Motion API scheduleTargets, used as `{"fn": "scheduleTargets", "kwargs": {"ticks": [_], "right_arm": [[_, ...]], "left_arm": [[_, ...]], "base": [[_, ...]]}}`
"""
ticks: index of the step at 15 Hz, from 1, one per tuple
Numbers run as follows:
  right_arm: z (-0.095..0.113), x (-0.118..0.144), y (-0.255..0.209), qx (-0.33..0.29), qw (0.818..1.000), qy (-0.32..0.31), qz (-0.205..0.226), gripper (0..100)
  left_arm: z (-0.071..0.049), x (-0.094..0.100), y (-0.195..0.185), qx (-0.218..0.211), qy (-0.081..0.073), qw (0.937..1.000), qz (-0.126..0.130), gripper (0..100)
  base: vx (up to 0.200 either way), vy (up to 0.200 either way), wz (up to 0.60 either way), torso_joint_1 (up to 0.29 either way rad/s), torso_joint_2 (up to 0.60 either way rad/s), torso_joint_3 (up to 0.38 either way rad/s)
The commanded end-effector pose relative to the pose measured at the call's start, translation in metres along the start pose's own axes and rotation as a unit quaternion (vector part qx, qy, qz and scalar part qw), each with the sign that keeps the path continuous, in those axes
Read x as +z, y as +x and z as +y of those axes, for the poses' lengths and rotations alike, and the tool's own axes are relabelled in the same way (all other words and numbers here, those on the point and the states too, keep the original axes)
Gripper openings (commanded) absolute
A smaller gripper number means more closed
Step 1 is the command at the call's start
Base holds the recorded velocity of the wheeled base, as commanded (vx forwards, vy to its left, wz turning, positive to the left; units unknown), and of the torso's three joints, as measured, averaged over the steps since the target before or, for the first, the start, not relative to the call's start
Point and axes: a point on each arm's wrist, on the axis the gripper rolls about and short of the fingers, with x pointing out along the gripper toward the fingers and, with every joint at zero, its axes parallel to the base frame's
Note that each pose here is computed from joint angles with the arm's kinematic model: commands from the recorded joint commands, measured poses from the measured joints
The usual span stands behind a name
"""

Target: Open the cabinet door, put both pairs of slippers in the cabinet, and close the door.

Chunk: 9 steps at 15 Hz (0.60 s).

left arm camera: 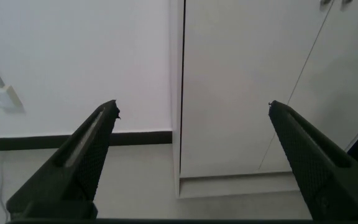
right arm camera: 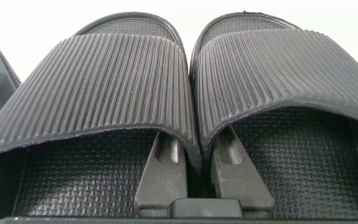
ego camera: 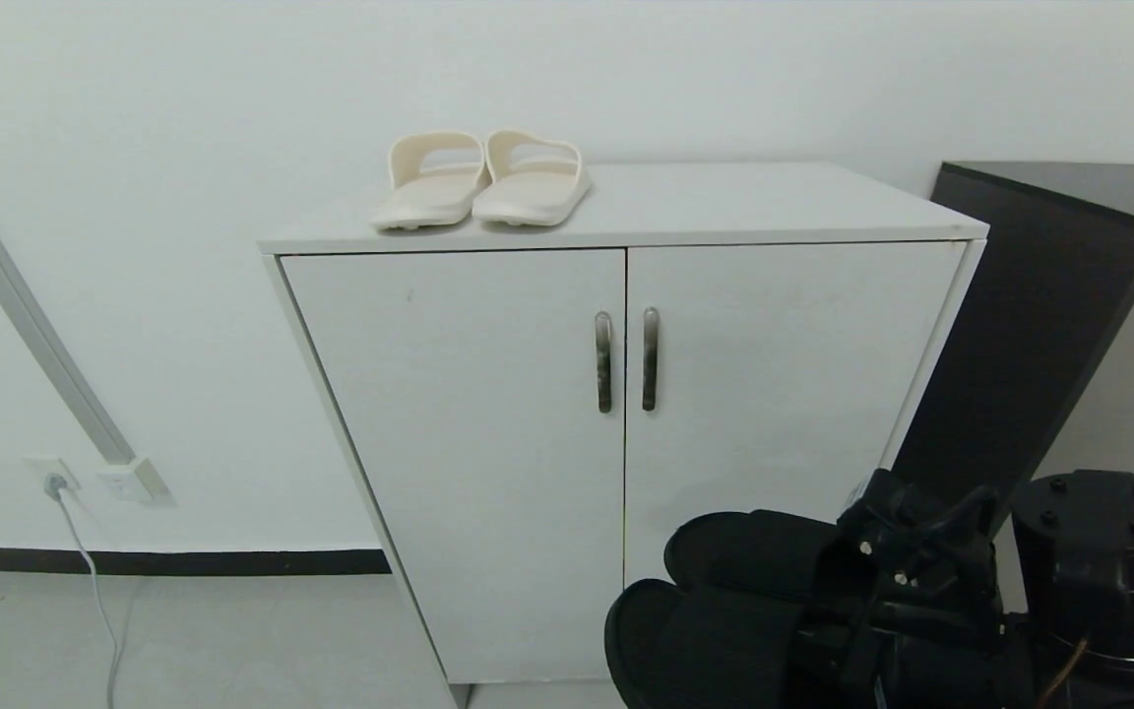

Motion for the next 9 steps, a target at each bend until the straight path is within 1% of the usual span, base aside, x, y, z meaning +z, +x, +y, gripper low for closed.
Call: {"fn": "scheduleTargets", "kwargs": {"ticks": [1, 4, 5, 7, 8, 9], "right_arm": [[0.0, -0.0013, 0.0007, 0.001, 1.0, 0.0, 0.003, 0], [0.0, -0.0007, 0.0004, 0.0, 1.0, 0.0, 0.002, 0], [0.0, -0.0011, 0.0004, 0.0, 1.0, 0.0, 0.002, 0], [0.0, -0.0011, 0.0004, 0.0, 1.0, 0.0, 0.002, 0], [-0.0001, -0.0013, 0.0007, 0.0, 1.0, 0.0, 0.003, 0], [-0.0001, -0.0007, 0.0012, 0.0, 1.0, 0.0, 0.002, 0]], "left_arm": [[0.0, -0.0002, 0.0001, 0.0, 0.001, 1.0, 0.002, 100], [-0.0001, 0.0009, 0.0023, -0.008, 0.001, 0.9998, 0.016, 100], [0.0, 0.001, 0.0026, -0.011, 0.001, 0.9998, 0.018, 100], [0.0001, 0.0011, 0.0031, -0.011, 0.0, 0.9997, 0.021, 100], [0.0002, 0.003, 0.0019, -0.006, -0.002, 0.9999, 0.012, 100], [0.0002, 0.003, 0.0021, -0.003, 0.001, 0.9999, 0.012, 100]], "base": [[0.0, 0.0, 0.0, -0.076, 0.44, 0.373], [0.0, 0.0, 0.0, -0.036, 0.43, 0.4], [0.0, 0.0, 0.0, 0.002, 0.28, 0.246], [0.0, 0.0, 0.0, 0.0, 0.0, 0.0], [0.0, 0.0, 0.0, 0.0, 0.0, 0.0], [0.0, 0.0, 0.0, 0.0, 0.0, 0.0]]}}
